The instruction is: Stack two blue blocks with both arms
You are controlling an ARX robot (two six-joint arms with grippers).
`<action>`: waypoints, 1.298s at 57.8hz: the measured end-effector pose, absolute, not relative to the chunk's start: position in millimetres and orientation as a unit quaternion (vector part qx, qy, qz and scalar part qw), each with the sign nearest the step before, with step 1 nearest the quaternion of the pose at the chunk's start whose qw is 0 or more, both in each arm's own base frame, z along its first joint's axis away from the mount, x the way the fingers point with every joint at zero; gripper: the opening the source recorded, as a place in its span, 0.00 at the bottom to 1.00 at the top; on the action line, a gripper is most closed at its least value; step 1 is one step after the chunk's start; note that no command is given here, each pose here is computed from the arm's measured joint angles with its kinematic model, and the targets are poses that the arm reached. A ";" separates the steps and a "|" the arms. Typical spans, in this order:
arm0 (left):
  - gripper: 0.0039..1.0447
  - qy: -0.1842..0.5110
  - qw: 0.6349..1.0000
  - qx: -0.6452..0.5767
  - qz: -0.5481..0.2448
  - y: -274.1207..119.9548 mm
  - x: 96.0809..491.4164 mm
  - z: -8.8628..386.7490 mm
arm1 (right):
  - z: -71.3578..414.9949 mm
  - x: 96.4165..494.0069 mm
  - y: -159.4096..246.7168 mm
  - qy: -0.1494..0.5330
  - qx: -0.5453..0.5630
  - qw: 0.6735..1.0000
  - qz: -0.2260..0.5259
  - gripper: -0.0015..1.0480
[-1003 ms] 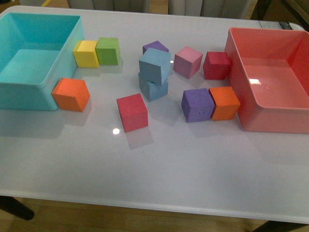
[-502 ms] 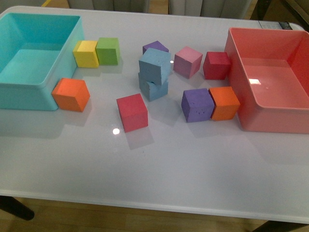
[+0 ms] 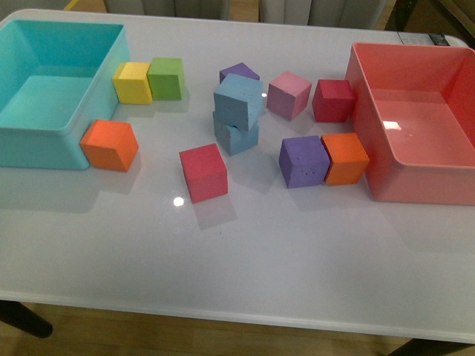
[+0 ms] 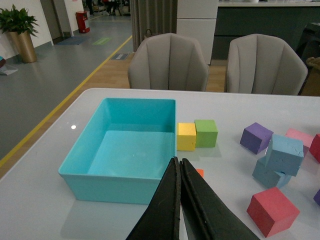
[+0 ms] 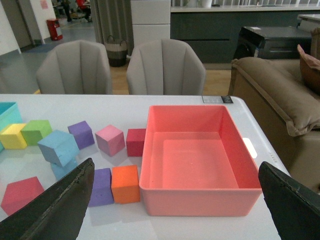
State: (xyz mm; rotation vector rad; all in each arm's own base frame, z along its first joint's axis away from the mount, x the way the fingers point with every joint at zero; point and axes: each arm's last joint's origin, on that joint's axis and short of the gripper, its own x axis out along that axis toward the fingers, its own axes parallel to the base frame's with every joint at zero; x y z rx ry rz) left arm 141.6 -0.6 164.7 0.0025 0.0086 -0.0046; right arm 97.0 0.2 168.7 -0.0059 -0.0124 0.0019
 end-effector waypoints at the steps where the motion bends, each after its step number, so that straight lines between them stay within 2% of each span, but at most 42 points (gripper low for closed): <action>1: 0.01 0.004 1.000 0.001 -0.002 -0.6 140.8 165.1 | 168.7 97.0 0.2 -0.006 -0.003 1.000 0.001 0.91; 75: 0.01 -0.006 1.000 0.001 -0.002 -0.4 97.2 168.5 | 168.7 97.0 0.2 -0.006 -0.003 1.000 0.001 0.91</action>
